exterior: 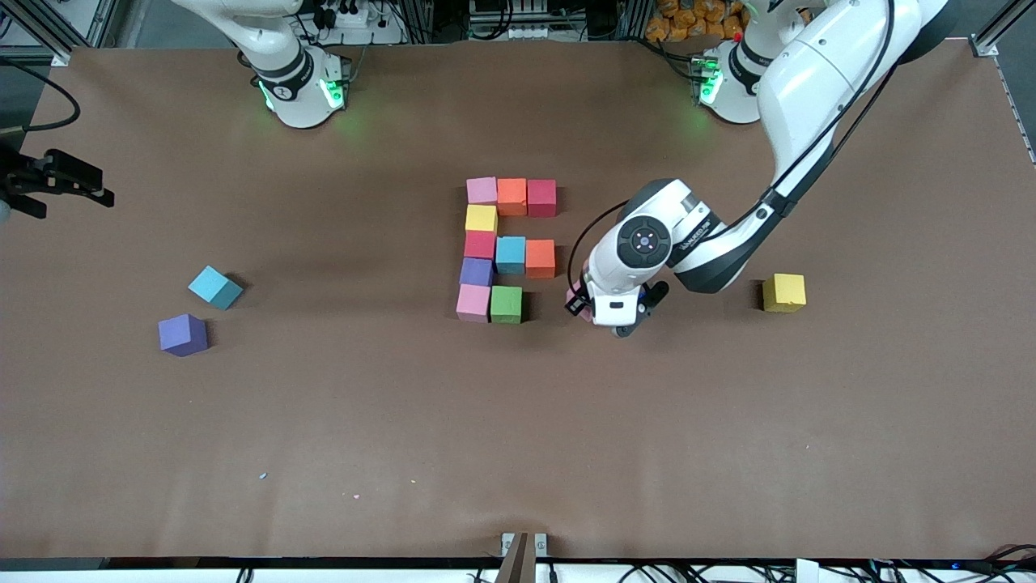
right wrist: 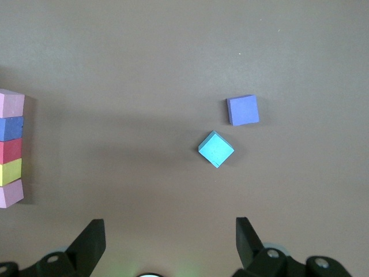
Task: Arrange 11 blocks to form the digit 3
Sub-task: 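Carry the pink cube with the left gripper to the green cube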
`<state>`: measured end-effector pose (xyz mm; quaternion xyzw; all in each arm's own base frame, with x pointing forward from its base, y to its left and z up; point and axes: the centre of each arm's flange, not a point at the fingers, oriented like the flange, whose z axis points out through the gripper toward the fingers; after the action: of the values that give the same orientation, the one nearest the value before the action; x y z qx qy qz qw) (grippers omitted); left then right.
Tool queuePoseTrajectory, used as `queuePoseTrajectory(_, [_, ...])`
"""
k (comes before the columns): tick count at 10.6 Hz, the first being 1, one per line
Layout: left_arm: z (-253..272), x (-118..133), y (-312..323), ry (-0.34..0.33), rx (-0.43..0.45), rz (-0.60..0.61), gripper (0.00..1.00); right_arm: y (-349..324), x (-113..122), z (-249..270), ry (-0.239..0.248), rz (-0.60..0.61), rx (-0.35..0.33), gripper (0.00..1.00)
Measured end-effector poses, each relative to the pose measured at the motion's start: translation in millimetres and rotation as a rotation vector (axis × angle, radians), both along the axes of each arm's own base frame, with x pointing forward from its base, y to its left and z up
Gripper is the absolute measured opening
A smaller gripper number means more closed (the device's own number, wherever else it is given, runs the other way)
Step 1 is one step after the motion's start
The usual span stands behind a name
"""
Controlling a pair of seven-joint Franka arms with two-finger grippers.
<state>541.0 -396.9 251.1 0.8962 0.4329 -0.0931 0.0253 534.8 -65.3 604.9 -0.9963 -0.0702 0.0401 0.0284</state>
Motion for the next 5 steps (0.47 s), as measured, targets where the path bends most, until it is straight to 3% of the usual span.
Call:
queuePoseTrajectory(2, [1.0,5.4,-12.1,0.033,0.011,0.242,0.62,-0.1,0.0,0.0,0.0,0.0,0.0,1.0])
queuePoseTrajectory(5, [-3.7,10.5,-27.3,0.043,0.015,0.415,0.62,-0.1,0.0,0.1,0.0,0.0,0.0,1.0])
